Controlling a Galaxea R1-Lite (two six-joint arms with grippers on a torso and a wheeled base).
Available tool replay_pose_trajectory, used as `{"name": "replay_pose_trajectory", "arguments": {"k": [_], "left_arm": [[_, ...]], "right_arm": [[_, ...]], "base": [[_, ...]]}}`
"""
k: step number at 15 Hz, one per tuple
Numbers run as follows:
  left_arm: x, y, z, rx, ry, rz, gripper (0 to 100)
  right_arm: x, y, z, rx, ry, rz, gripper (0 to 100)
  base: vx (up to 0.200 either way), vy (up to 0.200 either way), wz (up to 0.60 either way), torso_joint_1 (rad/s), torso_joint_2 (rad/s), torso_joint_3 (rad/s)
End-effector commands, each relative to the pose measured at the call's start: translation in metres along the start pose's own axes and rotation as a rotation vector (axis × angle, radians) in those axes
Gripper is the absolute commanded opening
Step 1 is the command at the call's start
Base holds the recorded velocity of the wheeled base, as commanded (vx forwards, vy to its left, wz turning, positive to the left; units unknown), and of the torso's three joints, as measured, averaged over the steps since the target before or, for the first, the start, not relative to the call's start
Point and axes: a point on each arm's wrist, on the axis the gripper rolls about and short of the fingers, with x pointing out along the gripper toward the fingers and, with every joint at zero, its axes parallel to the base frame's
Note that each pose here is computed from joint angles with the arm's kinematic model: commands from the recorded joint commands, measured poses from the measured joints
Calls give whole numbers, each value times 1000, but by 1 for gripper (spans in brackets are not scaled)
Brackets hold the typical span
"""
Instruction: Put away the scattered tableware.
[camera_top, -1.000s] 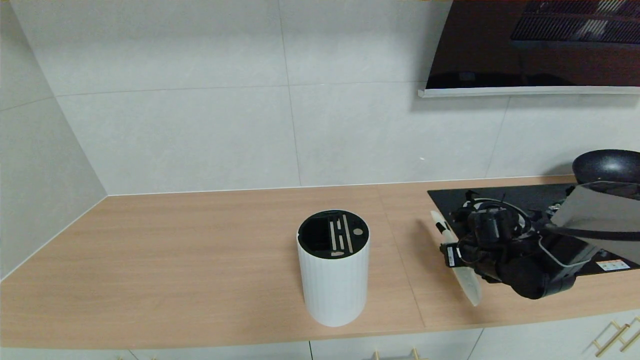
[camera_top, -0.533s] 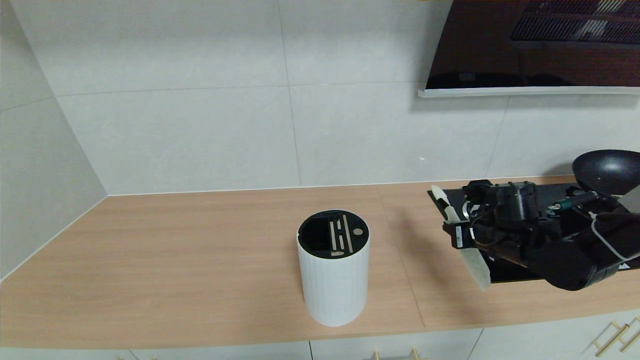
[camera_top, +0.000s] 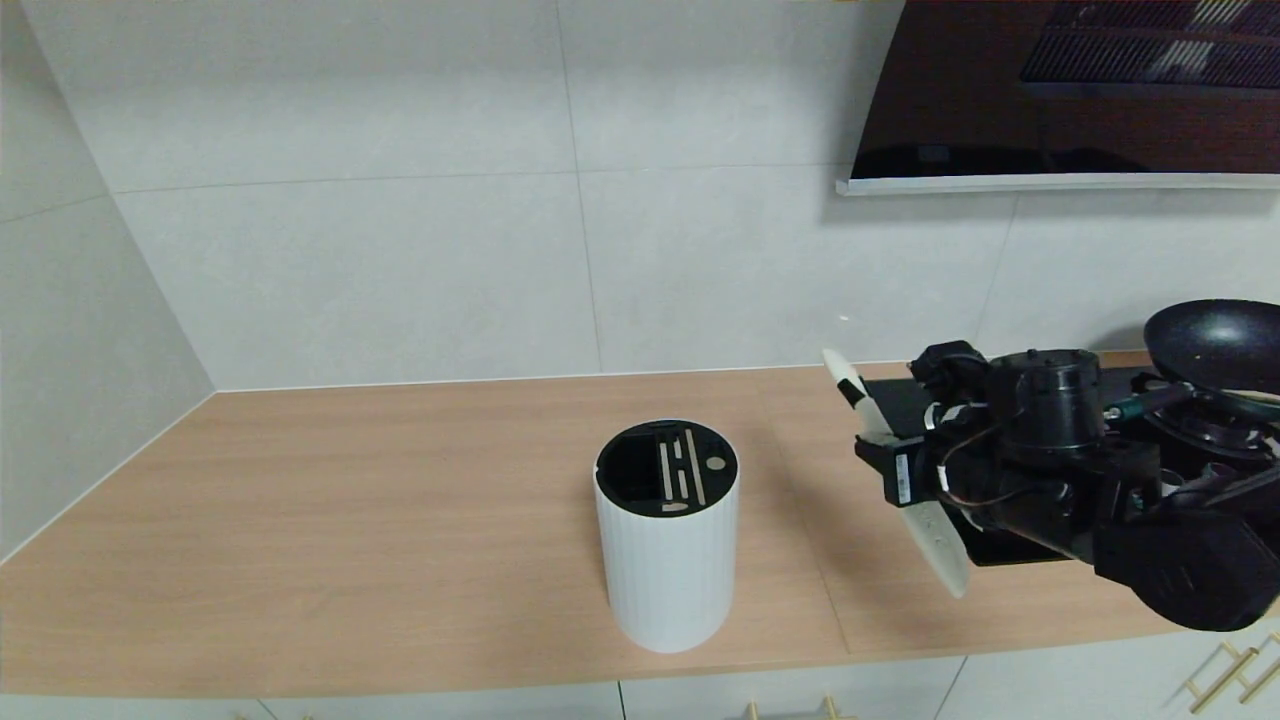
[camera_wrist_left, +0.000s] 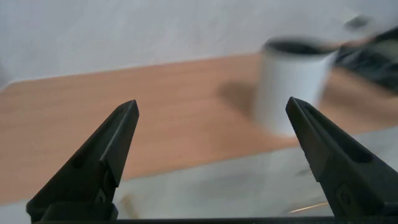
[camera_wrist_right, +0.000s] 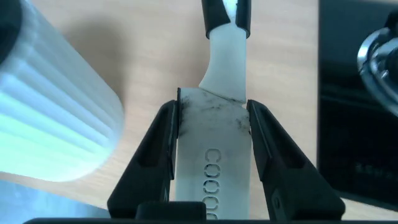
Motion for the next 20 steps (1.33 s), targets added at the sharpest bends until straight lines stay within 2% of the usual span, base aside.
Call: {"name": "replay_pose_trajectory", "arguments": {"k": [1, 2, 3, 4, 5, 6, 7, 8, 9, 10, 11, 12, 14, 15, 16, 17, 18, 20], "left_arm": [[62, 5, 92, -159, 149, -192, 100], [94, 7, 110, -220, 207, -261, 100], [113, 7, 115, -261, 245, -307, 100], [157, 2, 118, -379, 326, -404, 100], [187, -6, 113, -474, 366, -448, 100], [197, -9, 112, -508, 371, -464, 100], [233, -30, 96, -640, 413, -540, 100], [241, -37, 92, -673, 418, -567, 100], [267, -54, 77, -750, 430, -613, 100], [280, -65, 67, -775, 427, -629, 100], [289, -73, 59, -783, 424, -620, 100], [293, -80, 53, -782, 427, -610, 100], [301, -94, 37, -778, 468, -588, 100], [304, -96, 37, -781, 465, -593, 100], [309, -104, 31, -778, 470, -603, 100], [312, -109, 29, -777, 457, -610, 100], [320, -114, 24, -778, 406, -590, 100], [326, -116, 23, -779, 352, -586, 100]], "right_arm": [[-13, 8, 39, 8, -118, 33, 0], [-17, 17, 63, 10, -157, 59, 0], [-20, 23, 74, 11, -171, 75, 0], [-29, 42, 94, 44, -206, 135, 0], [-37, 53, 98, 54, -221, 174, 0], [-40, 56, 97, 53, -222, 185, 0], [-54, 70, 93, 41, -224, 236, 0], [-61, 74, 94, 38, -229, 256, 0], [-76, 85, 95, 32, -241, 302, 0], [-83, 93, 94, 29, -246, 317, 0], [-85, 100, 92, 26, -245, 312, 0], [-87, 106, 91, 24, -244, 308, 0], [-88, 126, 81, 12, -221, 327, 0], [-88, 134, 78, 13, -212, 334, 0], [-85, 140, 73, 13, -204, 334, 0], [-82, 144, 70, 8, -197, 338, 0], [-76, 150, 65, 6, -195, 335, 0], [-75, 154, 62, 3, -192, 339, 0]], "base": [[0, 0, 0, 0, 0, 0], [0, 0, 0, 0, 0, 0], [0, 0, 0, 0, 0, 0], [0, 0, 0, 0, 0, 0], [0, 0, 0, 0, 0, 0], [0, 0, 0, 0, 0, 0], [0, 0, 0, 0, 0, 0], [0, 0, 0, 0, 0, 0], [0, 0, 0, 0, 0, 0], [0, 0, 0, 0, 0, 0], [0, 0, 0, 0, 0, 0], [0, 0, 0, 0, 0, 0], [0, 0, 0, 0, 0, 0], [0, 0, 0, 0, 0, 0], [0, 0, 0, 0, 0, 0], [0, 0, 0, 0, 0, 0], [0, 0, 0, 0, 0, 0], [0, 0, 0, 0, 0, 0]]}}
